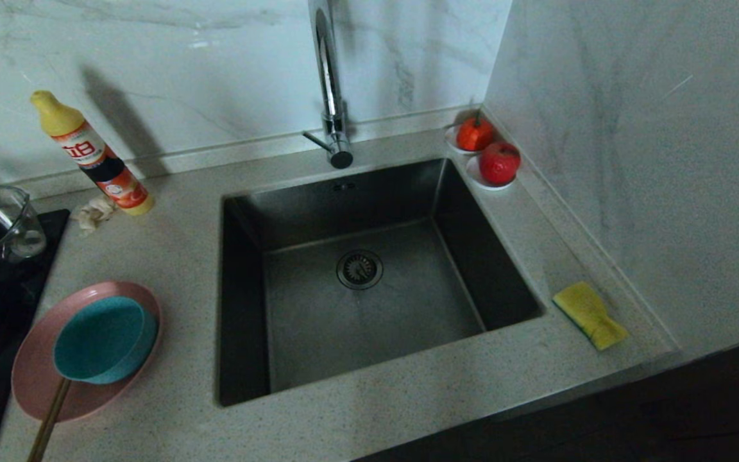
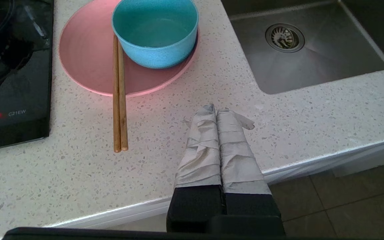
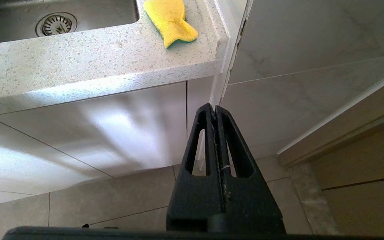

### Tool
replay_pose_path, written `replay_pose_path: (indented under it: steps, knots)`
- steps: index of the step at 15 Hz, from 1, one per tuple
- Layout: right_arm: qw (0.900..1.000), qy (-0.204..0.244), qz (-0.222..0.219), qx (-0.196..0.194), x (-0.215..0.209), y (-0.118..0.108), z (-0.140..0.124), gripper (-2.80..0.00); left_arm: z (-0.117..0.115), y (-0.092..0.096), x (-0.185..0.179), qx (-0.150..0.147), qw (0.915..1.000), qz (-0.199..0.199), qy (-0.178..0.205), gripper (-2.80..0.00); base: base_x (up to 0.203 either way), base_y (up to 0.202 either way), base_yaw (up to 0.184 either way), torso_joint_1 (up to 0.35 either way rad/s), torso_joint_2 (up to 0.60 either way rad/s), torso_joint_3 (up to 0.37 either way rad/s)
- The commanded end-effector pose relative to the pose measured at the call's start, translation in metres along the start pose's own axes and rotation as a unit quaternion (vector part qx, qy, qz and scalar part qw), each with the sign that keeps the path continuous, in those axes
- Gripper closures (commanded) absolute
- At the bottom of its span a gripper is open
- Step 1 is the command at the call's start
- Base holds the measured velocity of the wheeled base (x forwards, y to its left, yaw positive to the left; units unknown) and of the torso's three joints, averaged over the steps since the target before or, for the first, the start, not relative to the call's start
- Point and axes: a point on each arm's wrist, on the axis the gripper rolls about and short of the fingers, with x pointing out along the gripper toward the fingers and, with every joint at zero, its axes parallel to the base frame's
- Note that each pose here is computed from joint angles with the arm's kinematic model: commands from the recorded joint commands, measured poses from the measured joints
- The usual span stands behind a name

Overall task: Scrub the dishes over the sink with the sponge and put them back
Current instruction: Grab the dish soap

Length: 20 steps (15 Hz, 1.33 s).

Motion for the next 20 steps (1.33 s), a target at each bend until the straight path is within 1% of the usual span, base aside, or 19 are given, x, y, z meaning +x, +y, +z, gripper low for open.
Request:
replay_pose_path:
  steps: [1,13,15,17,20]
  knots:
    - [1.000,-0.001,0.001,0.000,-0.0001,0.0000,0.0000,0.00,0.0001,0.0000,-0.0001,0.000,1.0000,0.000,-0.002,0.00,0.000,0.000,0.000,0.000,0.00,0.000]
    - [1.000,-0.001,-0.001,0.000,-0.0001,0.0000,0.0000,0.00,0.0001,0.0000,-0.0001,0.000,1.0000,0.000,-0.002,0.00,0.000,0.000,0.000,0.000,0.00,0.000]
    - [1.000,-0.001,0.000,0.000,-0.0001,0.0000,0.0000,0.00,0.0003,0.0000,-0.0003,0.006,1.0000,0.000,-0.001,0.00,0.000,0.000,0.000,0.000,0.00,0.000]
    - [1.000,-0.001,0.000,0.000,-0.0001,0.0000,0.0000,0.00,0.0000,0.0000,-0.0001,-0.002,1.0000,0.000,-0.001,0.00,0.000,0.000,0.000,0.000,0.00,0.000]
    - [1.000,-0.001,0.000,0.000,-0.0001,0.0000,0.0000,0.00,0.0000,0.0000,-0.0001,-0.004,1.0000,0.000,-0.001,0.00,0.000,0.000,0.000,0.000,0.00,0.000]
